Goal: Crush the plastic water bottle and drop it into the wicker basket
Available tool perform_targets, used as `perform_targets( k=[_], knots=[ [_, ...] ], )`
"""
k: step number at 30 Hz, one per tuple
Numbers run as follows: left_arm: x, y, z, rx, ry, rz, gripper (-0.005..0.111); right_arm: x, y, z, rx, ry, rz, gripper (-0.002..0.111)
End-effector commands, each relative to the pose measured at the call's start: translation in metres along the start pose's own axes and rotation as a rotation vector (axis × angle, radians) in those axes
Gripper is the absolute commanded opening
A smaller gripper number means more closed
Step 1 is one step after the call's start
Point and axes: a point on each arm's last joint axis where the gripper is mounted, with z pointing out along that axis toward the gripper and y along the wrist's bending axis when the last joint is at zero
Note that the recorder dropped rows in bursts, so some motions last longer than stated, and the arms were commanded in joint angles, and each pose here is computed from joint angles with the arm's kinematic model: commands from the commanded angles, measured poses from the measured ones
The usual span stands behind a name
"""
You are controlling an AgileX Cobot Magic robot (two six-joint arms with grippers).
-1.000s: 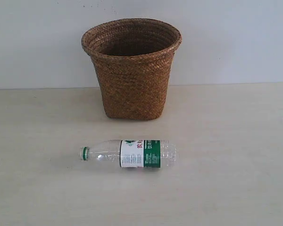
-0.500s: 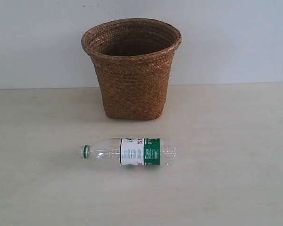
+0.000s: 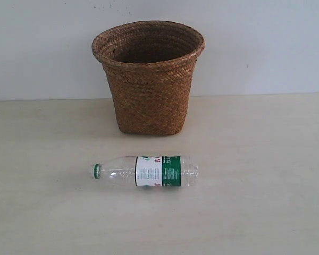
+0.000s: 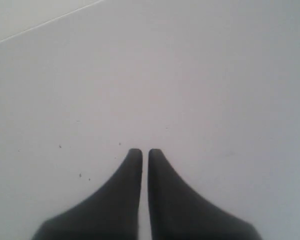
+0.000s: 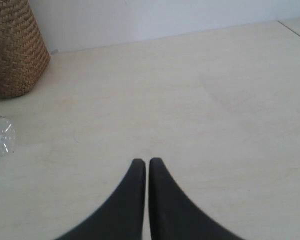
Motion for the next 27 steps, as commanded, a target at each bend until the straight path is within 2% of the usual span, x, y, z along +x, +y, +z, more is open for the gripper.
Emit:
perform_targets(
  k=[1, 5, 9, 15, 20, 22, 25, 27],
  knots=[
    [0.000, -0.015, 0.023, 0.022, 0.042, 0.142, 0.004, -0.001, 0.000, 0.000, 0.004, -0.010, 0.000, 0.000],
    [0.011, -0.033, 0.060, 0.068, 0.174, 0.423, 0.004, -0.001, 0.000, 0.000, 0.004, -0.010, 0.000, 0.000],
    [0.033, -0.035, 0.098, 0.032, 0.446, 0.663, 0.004, -0.001, 0.000, 0.000, 0.004, -0.010, 0.000, 0.000],
    [0.064, -0.005, 0.143, -0.156, 0.772, 0.850, 0.004, -0.001, 0.000, 0.000, 0.004, -0.010, 0.000, 0.000],
    [0.080, 0.025, 0.169, -0.312, 1.044, 1.094, 0.004, -0.001, 0.000, 0.000, 0.004, -0.010, 0.000, 0.000],
    [0.090, 0.036, 0.175, -0.340, 1.182, 1.191, 0.004, -0.001, 0.000, 0.000, 0.004, -0.010, 0.000, 0.000],
    [0.114, 0.044, 0.178, -0.257, 1.404, 1.274, 0.004, -0.001, 0.000, 0.000, 0.004, -0.010, 0.000, 0.000],
    [0.135, 0.047, 0.177, -0.099, 1.573, 1.341, 0.004, -0.001, 0.000, 0.000, 0.004, -0.015, 0.000, 0.000]
  ],
)
